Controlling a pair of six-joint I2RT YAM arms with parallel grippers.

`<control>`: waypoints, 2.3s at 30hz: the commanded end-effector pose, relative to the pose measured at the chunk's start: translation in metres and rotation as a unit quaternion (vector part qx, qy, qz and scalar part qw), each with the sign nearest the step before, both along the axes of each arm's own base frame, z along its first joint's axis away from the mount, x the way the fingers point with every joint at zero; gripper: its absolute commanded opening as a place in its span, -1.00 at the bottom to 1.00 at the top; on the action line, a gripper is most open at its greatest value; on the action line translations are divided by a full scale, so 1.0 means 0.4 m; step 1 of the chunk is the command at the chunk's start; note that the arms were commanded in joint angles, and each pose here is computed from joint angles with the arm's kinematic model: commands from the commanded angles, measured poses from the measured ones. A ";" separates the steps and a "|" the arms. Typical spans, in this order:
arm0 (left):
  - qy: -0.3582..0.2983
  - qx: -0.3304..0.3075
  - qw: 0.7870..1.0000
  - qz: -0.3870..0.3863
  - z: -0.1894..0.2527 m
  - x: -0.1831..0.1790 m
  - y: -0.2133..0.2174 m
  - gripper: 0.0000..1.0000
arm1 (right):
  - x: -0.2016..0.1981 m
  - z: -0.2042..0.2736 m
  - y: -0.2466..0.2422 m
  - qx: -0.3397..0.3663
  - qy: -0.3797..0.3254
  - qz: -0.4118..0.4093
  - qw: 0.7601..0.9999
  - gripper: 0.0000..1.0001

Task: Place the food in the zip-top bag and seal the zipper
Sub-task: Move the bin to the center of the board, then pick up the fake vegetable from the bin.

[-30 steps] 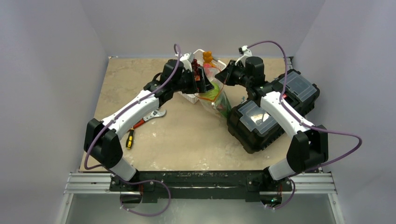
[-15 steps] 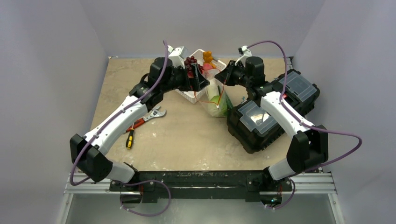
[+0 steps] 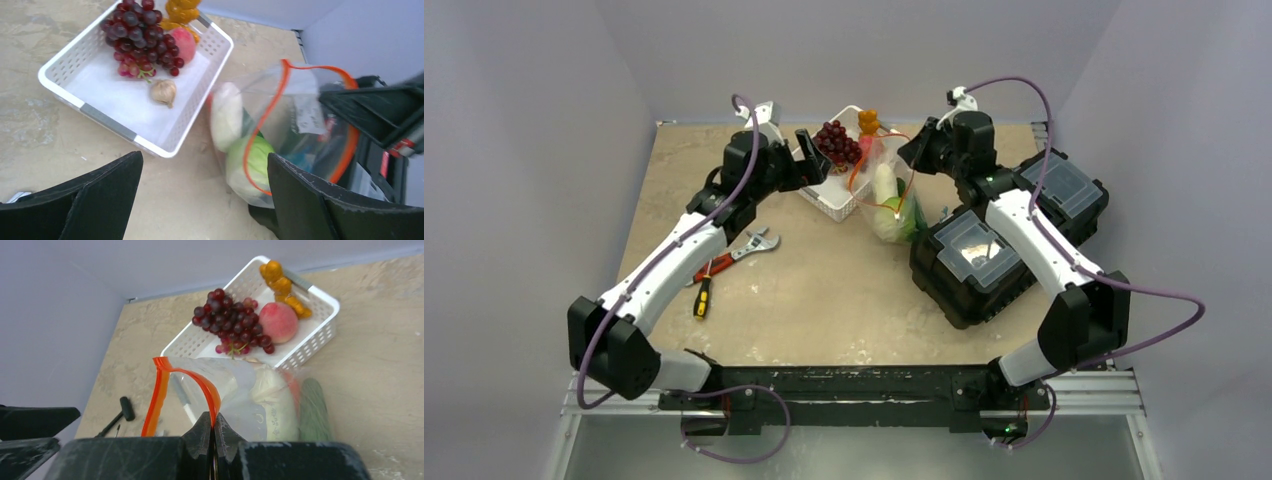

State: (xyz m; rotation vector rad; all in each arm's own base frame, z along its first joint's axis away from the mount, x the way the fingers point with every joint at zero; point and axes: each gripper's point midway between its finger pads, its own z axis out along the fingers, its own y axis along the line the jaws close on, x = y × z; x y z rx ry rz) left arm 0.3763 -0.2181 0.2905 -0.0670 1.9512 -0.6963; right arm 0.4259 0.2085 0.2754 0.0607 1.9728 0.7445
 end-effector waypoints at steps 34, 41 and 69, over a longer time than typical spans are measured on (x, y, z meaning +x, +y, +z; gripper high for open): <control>0.257 -0.009 0.958 0.127 -0.517 0.248 0.023 0.37 | 0.120 0.076 -0.129 0.002 -0.041 -0.072 0.997 -1.00; 0.255 0.024 0.961 0.106 -0.517 0.224 0.099 0.39 | 0.116 0.078 -0.127 0.004 -0.042 -0.069 0.997 -1.00; 0.261 0.146 0.950 0.085 -0.572 0.244 -0.017 0.38 | 0.102 0.070 -0.115 0.012 -0.039 -0.055 0.998 -1.00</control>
